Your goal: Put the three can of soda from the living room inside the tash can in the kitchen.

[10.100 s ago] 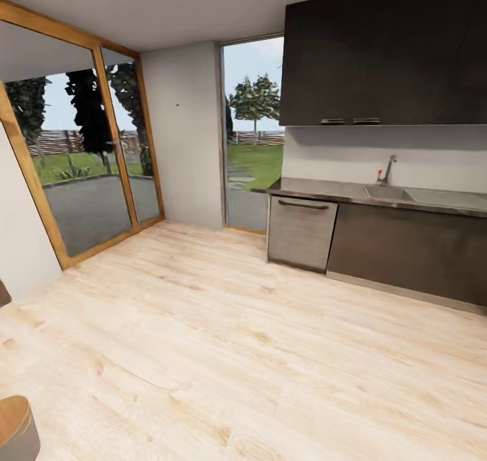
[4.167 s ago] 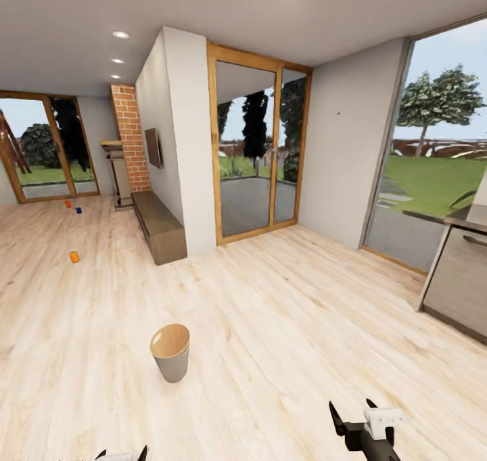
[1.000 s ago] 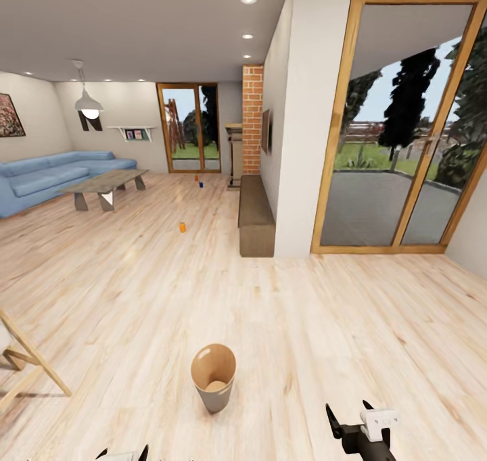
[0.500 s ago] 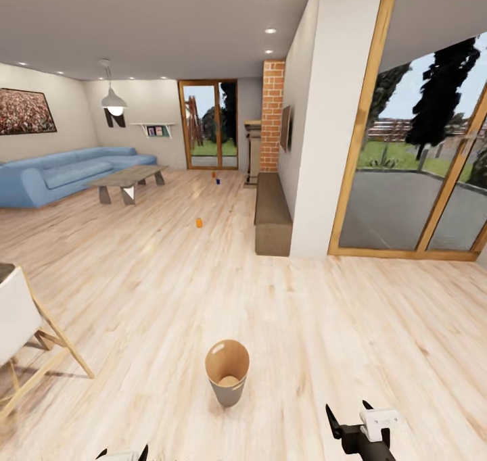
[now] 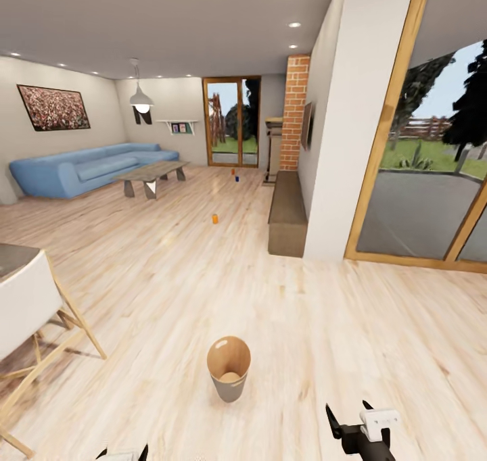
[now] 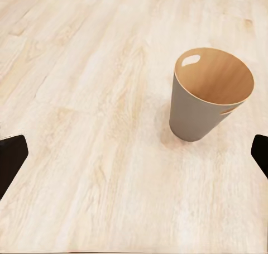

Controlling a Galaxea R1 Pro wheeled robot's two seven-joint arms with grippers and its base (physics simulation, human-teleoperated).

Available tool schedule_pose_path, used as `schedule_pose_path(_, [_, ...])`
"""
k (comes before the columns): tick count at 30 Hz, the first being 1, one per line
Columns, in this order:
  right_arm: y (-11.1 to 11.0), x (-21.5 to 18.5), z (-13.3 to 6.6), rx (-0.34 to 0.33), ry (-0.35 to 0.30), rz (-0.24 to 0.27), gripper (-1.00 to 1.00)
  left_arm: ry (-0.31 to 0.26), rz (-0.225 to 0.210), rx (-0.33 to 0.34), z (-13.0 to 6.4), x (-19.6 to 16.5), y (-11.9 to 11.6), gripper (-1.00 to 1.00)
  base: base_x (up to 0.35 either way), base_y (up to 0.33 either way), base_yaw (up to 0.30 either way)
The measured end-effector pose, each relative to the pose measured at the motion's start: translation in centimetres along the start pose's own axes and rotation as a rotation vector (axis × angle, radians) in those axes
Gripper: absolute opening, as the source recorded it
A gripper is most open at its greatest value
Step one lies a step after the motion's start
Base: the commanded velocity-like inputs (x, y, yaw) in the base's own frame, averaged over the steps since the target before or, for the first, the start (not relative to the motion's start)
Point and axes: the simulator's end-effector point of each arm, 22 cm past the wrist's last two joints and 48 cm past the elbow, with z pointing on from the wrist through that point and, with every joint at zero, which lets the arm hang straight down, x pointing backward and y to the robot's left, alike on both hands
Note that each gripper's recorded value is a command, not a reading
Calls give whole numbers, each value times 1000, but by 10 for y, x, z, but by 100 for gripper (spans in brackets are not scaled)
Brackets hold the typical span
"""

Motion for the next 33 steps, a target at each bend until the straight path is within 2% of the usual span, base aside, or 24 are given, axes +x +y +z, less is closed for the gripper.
schedule_pose_path(10, [1, 2, 0, -2, 4, 2, 100, 1, -3, -6, 0, 0, 3, 100, 0, -264, 232])
schedule_pose_path(33, [1, 2, 0, -2, 4, 3, 100, 4, -2, -7, 0, 1, 3, 100, 0, -197, 242])
